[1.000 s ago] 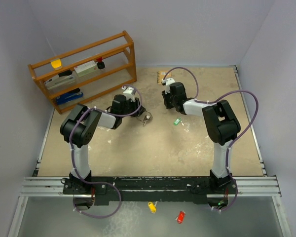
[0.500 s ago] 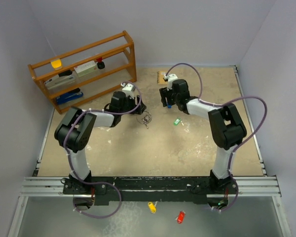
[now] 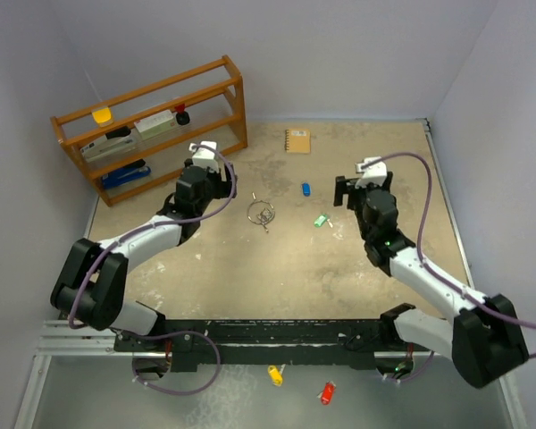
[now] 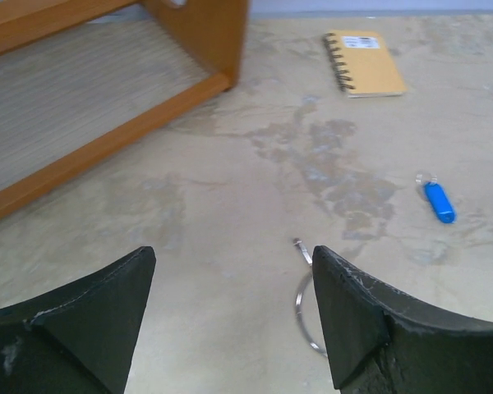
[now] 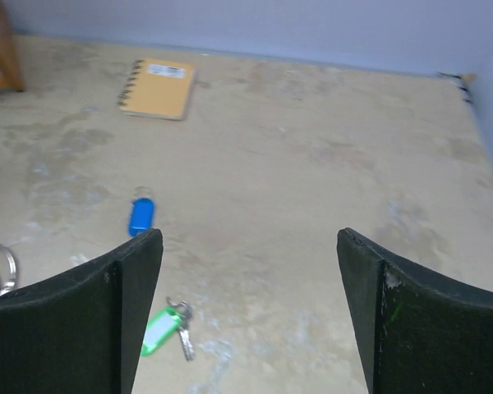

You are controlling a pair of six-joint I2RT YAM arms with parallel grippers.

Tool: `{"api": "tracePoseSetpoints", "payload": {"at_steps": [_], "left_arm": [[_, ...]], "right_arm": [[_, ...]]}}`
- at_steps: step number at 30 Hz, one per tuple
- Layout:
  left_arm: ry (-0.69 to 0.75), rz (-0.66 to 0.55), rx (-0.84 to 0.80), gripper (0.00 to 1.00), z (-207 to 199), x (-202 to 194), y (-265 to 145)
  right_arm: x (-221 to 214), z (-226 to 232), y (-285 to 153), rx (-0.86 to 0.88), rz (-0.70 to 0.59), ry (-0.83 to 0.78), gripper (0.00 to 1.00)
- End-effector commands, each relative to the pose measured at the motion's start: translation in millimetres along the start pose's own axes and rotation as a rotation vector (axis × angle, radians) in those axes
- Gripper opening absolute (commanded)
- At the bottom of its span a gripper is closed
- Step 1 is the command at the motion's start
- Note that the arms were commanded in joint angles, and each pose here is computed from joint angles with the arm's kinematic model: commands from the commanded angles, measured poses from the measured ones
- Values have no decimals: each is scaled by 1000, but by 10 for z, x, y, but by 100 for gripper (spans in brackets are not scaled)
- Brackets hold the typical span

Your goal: Remove the keys from the keyring

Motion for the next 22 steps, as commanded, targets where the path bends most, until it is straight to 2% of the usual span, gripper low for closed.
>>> {"api": "tracePoseSetpoints", "payload": {"at_steps": [1, 5, 13, 22], "left_arm": [[13, -94, 192, 75, 328, 138, -246], [-3, -143, 282, 76, 475, 208, -442], [-22, -207, 380, 77, 677, 145, -792], [13, -174, 385, 78, 702, 80, -838]], "right_arm": [[240, -414, -300, -213, -174, 85, 89], [253, -521, -449, -256, -201, 106, 90], [58, -630, -523, -325, -176, 103, 91], [36, -655, -519, -346, -164, 91, 93]]}}
Point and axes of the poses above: each gripper's point midway between its finger pads, its own y axis out along the fingers, its own z axis along the line the jaws close on, x = y × z, the point moved 3 cm from there along -y, back along the fingers, and after that the axes turned 1 degree about y, right-handed, at the moved point
